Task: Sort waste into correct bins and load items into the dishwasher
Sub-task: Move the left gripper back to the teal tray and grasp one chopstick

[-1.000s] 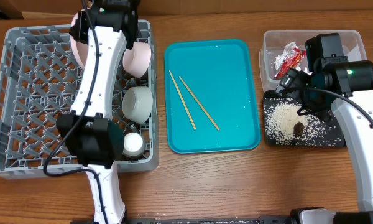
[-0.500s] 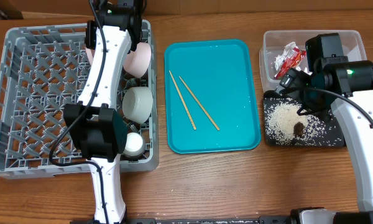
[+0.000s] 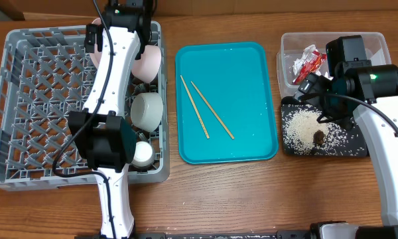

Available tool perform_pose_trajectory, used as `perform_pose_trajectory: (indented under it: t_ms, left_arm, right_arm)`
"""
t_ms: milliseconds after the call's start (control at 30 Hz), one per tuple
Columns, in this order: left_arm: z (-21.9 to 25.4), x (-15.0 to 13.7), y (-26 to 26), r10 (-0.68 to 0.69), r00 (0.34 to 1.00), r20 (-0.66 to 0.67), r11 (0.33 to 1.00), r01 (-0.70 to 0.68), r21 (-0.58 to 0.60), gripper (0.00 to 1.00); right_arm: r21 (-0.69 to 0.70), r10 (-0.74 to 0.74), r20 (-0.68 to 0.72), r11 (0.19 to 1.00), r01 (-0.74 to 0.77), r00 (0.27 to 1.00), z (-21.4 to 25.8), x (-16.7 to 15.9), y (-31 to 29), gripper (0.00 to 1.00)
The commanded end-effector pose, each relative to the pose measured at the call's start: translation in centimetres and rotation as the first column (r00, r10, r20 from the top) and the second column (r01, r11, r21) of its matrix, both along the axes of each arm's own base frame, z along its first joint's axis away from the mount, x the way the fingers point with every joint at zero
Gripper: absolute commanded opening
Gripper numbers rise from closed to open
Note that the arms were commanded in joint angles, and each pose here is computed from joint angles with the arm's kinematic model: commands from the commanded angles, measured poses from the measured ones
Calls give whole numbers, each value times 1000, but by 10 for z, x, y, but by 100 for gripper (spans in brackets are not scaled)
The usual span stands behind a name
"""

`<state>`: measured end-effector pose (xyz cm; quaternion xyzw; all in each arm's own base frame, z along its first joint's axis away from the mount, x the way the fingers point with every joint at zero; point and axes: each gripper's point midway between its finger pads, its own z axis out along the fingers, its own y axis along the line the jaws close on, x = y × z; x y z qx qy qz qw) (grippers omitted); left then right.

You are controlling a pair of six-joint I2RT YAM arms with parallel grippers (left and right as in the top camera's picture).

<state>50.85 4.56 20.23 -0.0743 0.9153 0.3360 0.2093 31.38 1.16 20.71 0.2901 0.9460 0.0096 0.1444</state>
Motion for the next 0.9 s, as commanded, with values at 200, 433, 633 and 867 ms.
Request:
perform_pose_trajectory:
  t_ms: [200,433,633,867]
  left_arm:
    - [158,-56,-104,-219,909,354,833,363,-418,100]
    - [172,-115,-248,-483,772,413,305,590,-747,100]
    - [96,-117,-261,-317,938,137,553,301,-777,89]
    - [3,-120,-283,38,999,-25,745,-45,-665,95]
  right_arm:
    - [-7,-2,42,1000,2,999,12,2,-2,100]
    - [-7,-2,42,1000,2,999,12,2,-2,100]
    - [-7,-2,42,1000,2,999,12,2,-2,100]
    - [-7,-1,42,1000,2,999,12,2,-2,100]
